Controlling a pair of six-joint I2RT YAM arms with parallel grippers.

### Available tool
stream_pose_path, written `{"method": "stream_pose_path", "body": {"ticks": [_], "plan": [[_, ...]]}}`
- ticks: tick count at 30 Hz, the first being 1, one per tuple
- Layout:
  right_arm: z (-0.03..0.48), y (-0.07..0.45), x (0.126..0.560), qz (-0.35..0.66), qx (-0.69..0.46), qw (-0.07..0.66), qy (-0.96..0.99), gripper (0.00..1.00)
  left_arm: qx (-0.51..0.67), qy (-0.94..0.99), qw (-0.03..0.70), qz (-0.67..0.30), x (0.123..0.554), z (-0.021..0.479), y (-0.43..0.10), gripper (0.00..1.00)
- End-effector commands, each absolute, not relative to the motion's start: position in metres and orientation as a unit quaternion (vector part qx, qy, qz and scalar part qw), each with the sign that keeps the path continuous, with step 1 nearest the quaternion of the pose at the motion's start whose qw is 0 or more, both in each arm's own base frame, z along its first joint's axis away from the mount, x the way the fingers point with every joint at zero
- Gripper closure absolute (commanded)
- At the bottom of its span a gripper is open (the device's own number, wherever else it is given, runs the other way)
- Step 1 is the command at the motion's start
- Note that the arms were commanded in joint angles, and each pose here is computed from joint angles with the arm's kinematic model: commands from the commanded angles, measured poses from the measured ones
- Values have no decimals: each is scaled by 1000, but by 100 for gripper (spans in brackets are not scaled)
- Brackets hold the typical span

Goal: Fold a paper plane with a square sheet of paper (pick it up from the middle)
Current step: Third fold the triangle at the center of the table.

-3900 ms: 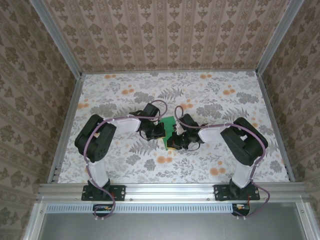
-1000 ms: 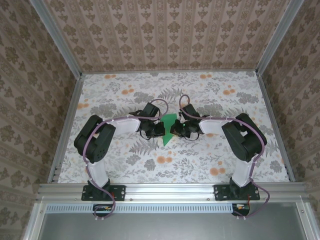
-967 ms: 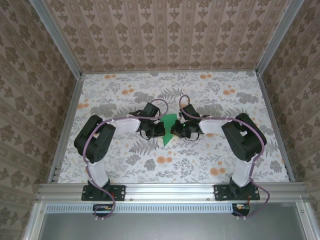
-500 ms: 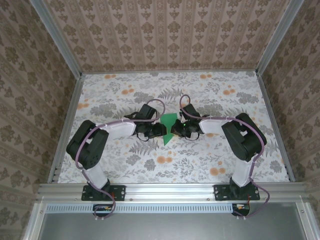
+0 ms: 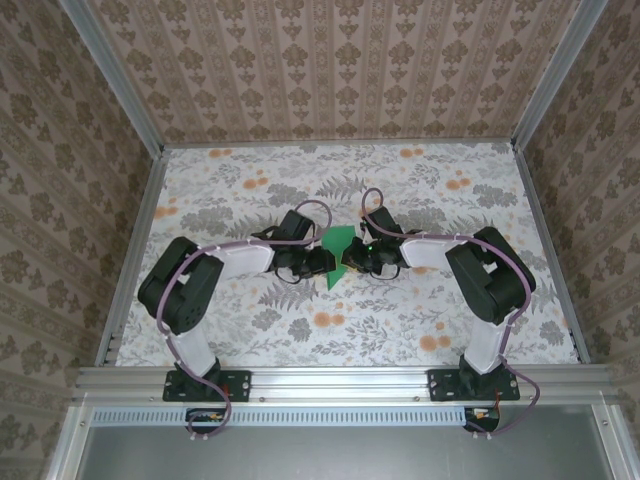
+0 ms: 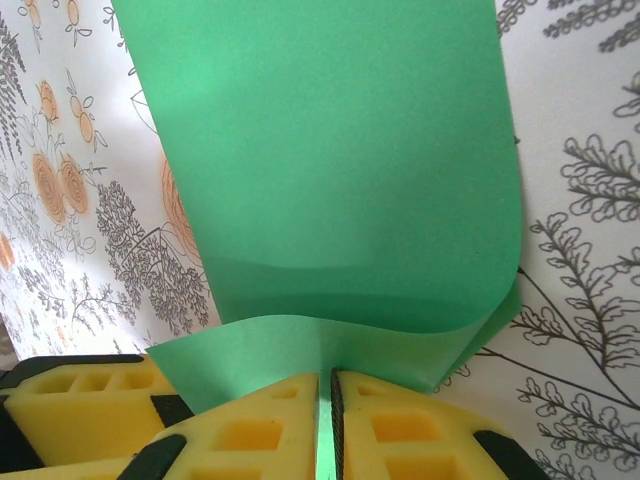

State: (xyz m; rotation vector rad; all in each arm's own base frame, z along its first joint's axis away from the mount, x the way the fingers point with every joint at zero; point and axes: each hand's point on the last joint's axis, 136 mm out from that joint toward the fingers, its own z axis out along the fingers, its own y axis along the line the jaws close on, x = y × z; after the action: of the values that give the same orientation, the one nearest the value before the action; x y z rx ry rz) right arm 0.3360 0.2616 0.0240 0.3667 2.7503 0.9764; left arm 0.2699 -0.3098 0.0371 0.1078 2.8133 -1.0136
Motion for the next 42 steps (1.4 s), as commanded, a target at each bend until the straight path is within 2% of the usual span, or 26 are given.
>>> {"method": "stream_pose_path", "body": {"ticks": [1, 9, 15, 33, 42], "plan": [[26, 260, 334, 338, 131, 96, 927, 86, 40, 934, 64, -351, 267, 35, -316, 69], [36, 261, 337, 348, 115, 102, 925, 86, 55, 939, 76, -331, 275, 35, -314, 86], [54, 256, 352, 326, 90, 125, 933, 85, 59, 942, 74, -324, 273, 31, -312, 93], [29, 265, 390, 254, 37, 89, 962, 83, 64, 942, 71, -321, 274, 30, -314, 95], [3, 257, 384, 220, 29, 59, 973, 83, 69, 947, 75, -305, 278, 30, -311, 95]]}}
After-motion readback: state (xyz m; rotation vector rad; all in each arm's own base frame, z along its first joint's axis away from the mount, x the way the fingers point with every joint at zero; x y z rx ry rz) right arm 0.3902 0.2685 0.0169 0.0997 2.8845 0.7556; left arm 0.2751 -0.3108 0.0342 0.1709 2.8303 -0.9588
